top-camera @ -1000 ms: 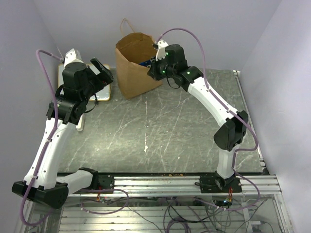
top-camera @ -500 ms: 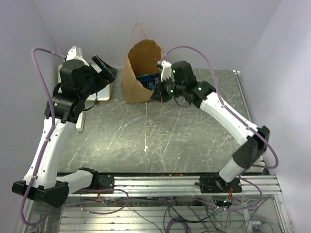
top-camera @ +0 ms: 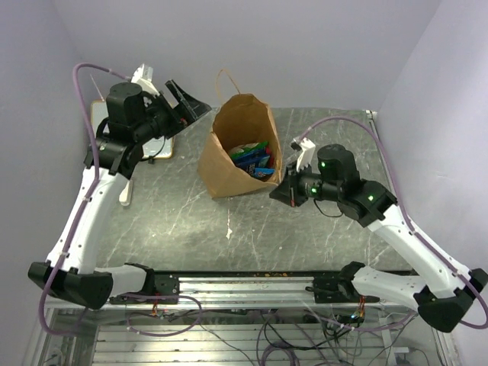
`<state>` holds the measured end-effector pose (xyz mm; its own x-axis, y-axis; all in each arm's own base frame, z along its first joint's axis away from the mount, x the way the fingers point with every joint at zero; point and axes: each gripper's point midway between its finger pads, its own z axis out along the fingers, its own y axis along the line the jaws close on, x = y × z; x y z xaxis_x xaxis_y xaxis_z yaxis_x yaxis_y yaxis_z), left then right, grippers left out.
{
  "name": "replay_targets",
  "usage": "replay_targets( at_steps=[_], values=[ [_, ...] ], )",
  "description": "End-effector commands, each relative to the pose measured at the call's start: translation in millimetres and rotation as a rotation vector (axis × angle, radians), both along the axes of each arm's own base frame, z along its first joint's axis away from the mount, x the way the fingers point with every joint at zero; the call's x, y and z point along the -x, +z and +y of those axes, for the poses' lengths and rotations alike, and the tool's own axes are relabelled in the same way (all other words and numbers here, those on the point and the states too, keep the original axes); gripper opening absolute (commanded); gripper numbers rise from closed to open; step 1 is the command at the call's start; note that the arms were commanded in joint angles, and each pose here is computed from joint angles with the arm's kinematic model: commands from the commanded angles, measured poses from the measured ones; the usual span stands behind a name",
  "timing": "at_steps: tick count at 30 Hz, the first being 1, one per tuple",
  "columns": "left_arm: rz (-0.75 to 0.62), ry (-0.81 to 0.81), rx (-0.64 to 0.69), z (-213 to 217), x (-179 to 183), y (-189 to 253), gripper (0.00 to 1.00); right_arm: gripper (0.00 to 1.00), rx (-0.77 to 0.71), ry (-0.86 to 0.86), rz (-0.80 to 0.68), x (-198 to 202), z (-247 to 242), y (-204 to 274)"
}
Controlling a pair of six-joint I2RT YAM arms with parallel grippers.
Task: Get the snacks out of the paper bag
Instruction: Adjust the paper bag at the center of the board.
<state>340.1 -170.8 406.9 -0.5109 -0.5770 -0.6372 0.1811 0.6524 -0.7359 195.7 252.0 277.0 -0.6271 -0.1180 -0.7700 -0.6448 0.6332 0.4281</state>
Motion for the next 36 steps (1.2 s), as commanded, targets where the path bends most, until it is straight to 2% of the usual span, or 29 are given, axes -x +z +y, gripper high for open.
replay_targets(
  at_steps=[1,7,16,22,26,30,36],
  values=[
    [-0.061,-0.145,0.069,-26,-10,18,1.00,0.00,0.009,-0.043,0.034,14,-16,-6],
    [-0.013,-0.162,0.018,-36,-43,-1,0.94,0.00,0.047,-0.050,0.037,16,-23,-8],
    [0.030,-0.235,0.036,-66,-108,-27,0.72,0.00,0.067,-0.070,0.038,14,-26,-9],
    [0.020,-0.313,0.110,-91,-139,-30,0.50,0.00,0.084,-0.087,0.034,9,-27,-12],
    [-0.014,-0.338,0.113,-97,-149,-20,0.30,0.00,0.073,-0.065,0.024,8,-22,-9],
    [-0.092,-0.334,0.071,-91,-149,9,0.10,0.00,0.028,0.045,0.011,10,-3,-2],
    [-0.166,-0.286,0.041,-57,-137,41,0.07,0.00,0.006,0.202,0.010,7,33,0]
  ],
)
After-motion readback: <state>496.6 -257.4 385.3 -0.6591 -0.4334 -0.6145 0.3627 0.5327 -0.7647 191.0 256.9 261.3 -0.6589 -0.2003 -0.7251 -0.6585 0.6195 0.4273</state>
